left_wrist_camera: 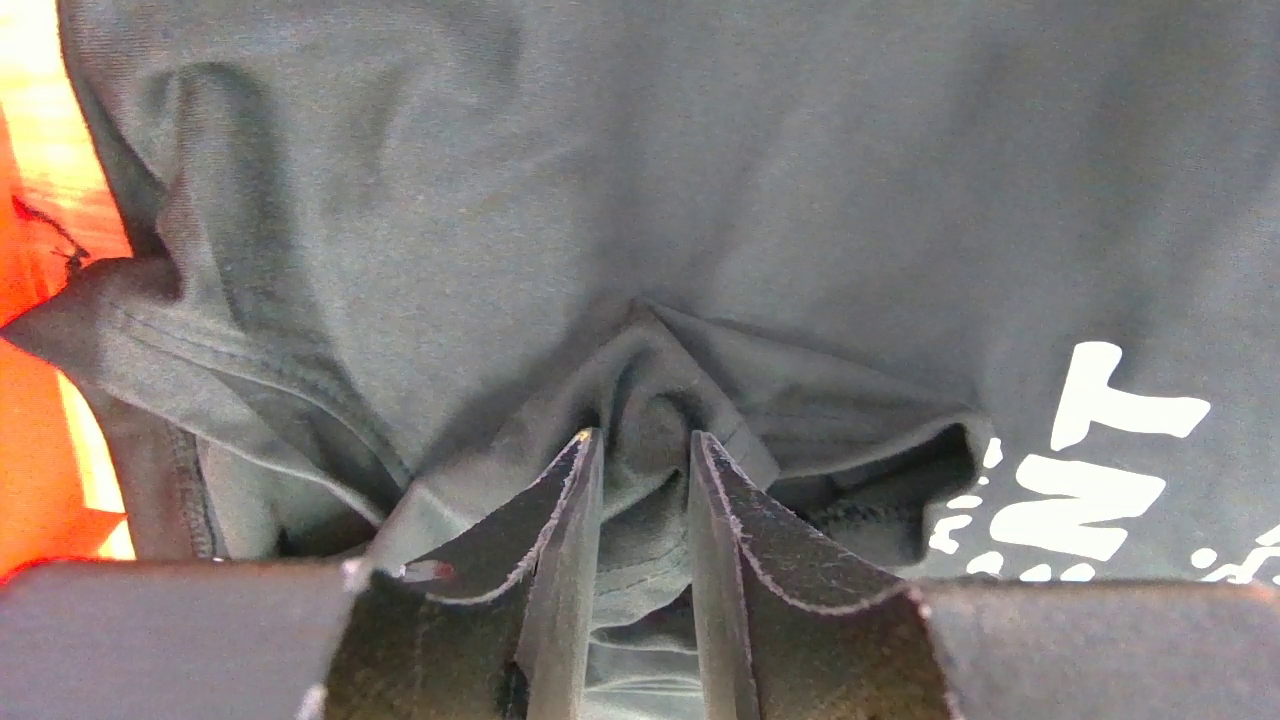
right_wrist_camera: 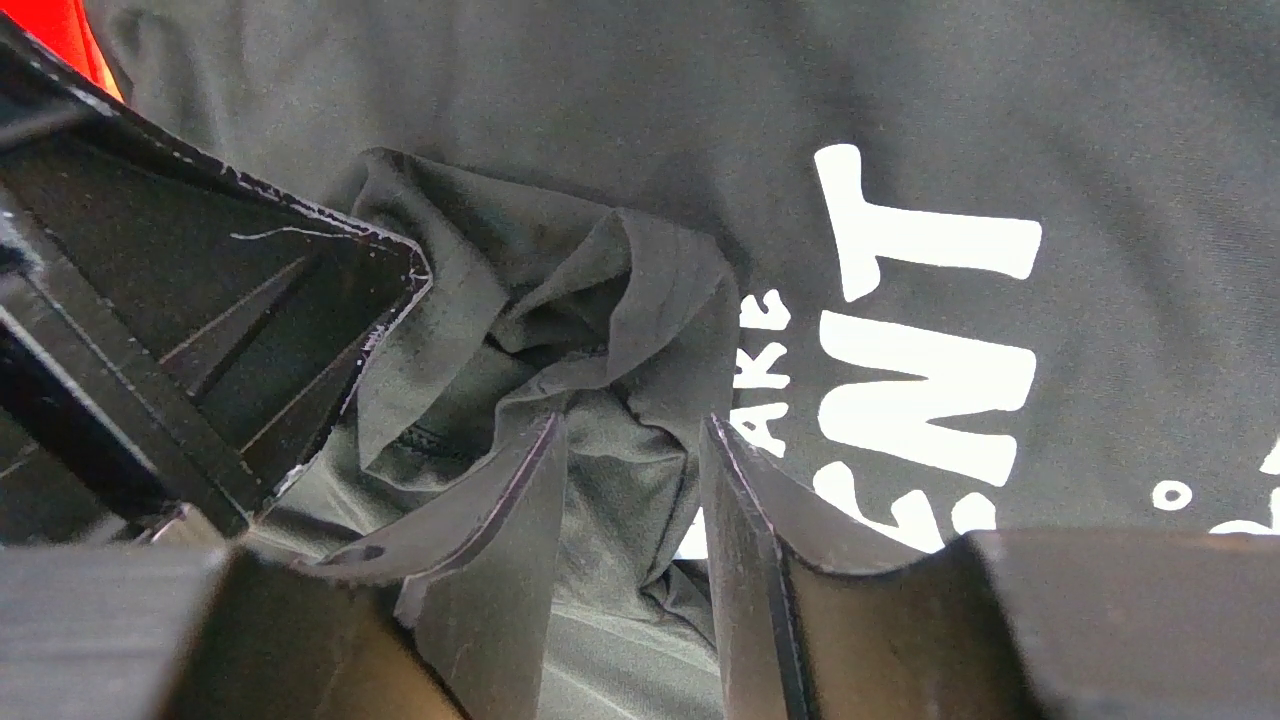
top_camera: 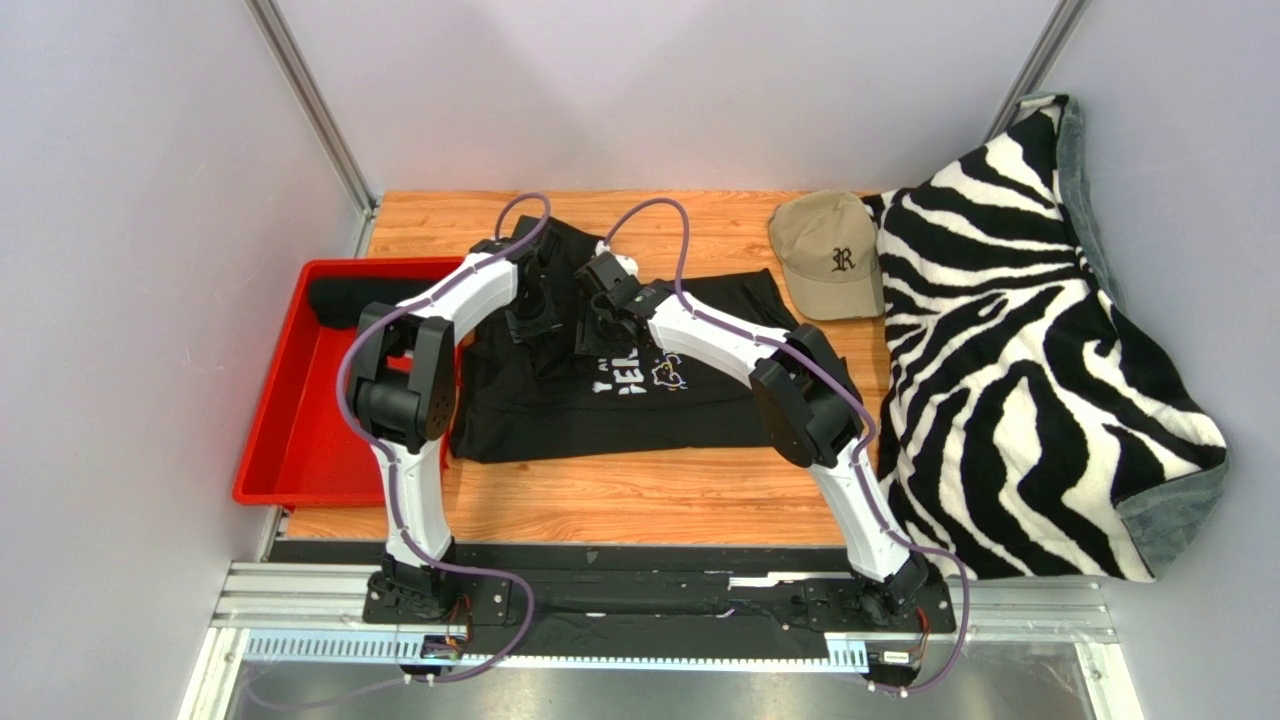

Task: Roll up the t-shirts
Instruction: Fold the T-shirt at the center of the board.

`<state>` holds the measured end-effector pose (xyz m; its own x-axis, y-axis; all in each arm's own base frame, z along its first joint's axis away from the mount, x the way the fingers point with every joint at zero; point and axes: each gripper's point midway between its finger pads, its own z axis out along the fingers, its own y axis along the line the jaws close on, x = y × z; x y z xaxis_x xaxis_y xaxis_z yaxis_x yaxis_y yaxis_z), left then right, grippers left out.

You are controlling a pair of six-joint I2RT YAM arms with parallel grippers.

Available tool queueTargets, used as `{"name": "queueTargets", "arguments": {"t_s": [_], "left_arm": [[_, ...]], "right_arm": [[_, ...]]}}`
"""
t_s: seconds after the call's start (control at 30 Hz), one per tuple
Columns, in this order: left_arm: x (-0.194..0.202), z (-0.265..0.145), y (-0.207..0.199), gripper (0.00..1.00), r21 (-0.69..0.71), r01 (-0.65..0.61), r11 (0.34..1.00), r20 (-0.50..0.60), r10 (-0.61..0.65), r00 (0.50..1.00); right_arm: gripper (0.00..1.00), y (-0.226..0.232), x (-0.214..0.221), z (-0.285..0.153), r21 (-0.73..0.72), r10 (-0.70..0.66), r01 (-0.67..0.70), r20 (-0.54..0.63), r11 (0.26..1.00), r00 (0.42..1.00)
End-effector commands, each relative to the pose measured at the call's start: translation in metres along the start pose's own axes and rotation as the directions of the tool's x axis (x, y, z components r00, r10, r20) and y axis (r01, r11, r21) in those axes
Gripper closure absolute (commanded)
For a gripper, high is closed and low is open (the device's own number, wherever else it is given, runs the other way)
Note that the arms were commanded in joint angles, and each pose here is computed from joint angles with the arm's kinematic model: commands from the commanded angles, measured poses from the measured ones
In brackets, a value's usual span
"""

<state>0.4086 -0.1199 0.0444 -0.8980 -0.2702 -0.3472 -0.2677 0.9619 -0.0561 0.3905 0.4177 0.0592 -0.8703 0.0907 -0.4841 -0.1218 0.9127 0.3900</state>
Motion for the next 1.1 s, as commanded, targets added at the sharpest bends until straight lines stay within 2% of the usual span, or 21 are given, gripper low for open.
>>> {"name": "queueTargets", "arguments": {"t_s": [0.0,0.13,0.2,0.27,0.33,0.5,0.57,0.6,0.7,0.8,1.07], "left_arm": [[-0.013,-0.007,-0.003,0.68,-0.005,-0.004,1.000,0.038,0.004,0.999],[-0.015,-0.008,-0.004,0.80,-0.004,-0.002,1.000,0.042,0.002,0.999],[-0.015,-0.009,-0.004,0.93,-0.003,-0.001,1.000,0.041,0.001,0.999],[-0.015,-0.009,-0.004,1.00,-0.002,-0.001,1.000,0.039,0.001,0.999],[-0.016,-0.010,-0.005,1.00,0.001,0.001,1.000,0.041,-0.001,0.999],[-0.020,-0.016,-0.007,1.00,0.023,0.019,1.000,0.048,-0.020,0.999],[-0.021,-0.018,-0.007,1.00,0.031,0.027,0.999,0.051,-0.029,0.998],[-0.022,-0.019,-0.008,1.00,0.035,0.029,0.999,0.054,-0.031,0.998],[-0.021,-0.019,-0.009,1.00,0.040,0.034,0.999,0.049,-0.036,0.998],[-0.021,-0.020,-0.010,1.00,0.043,0.035,0.998,0.049,-0.037,0.998],[-0.020,-0.019,-0.007,1.00,0.038,0.033,0.999,0.043,-0.034,0.998]], "right_arm": [[0.58,0.009,-0.021,0.002,-0.010,0.029,-0.028,0.070,1.000,0.997],[0.59,0.007,-0.025,0.002,-0.003,0.034,-0.034,0.083,0.999,0.996],[0.61,0.006,-0.025,0.003,0.001,0.033,-0.033,0.085,0.999,0.996],[0.66,0.003,-0.027,0.003,0.009,0.036,-0.037,0.088,0.999,0.995],[0.73,-0.001,-0.026,0.005,0.017,0.037,-0.039,0.085,0.999,0.996],[0.83,-0.007,-0.026,0.003,0.026,0.044,-0.046,0.083,0.999,0.996],[0.80,-0.007,-0.026,0.000,0.016,0.050,-0.051,0.080,0.999,0.996],[0.72,-0.006,-0.028,-0.002,0.010,0.052,-0.053,0.087,0.999,0.995],[0.61,0.003,-0.035,-0.011,-0.020,0.061,-0.059,0.109,0.998,0.992],[0.57,0.011,-0.037,-0.012,-0.034,0.075,-0.072,0.108,0.997,0.991],[0.56,0.008,-0.031,-0.007,-0.043,0.164,-0.160,0.119,0.986,0.979]]}}
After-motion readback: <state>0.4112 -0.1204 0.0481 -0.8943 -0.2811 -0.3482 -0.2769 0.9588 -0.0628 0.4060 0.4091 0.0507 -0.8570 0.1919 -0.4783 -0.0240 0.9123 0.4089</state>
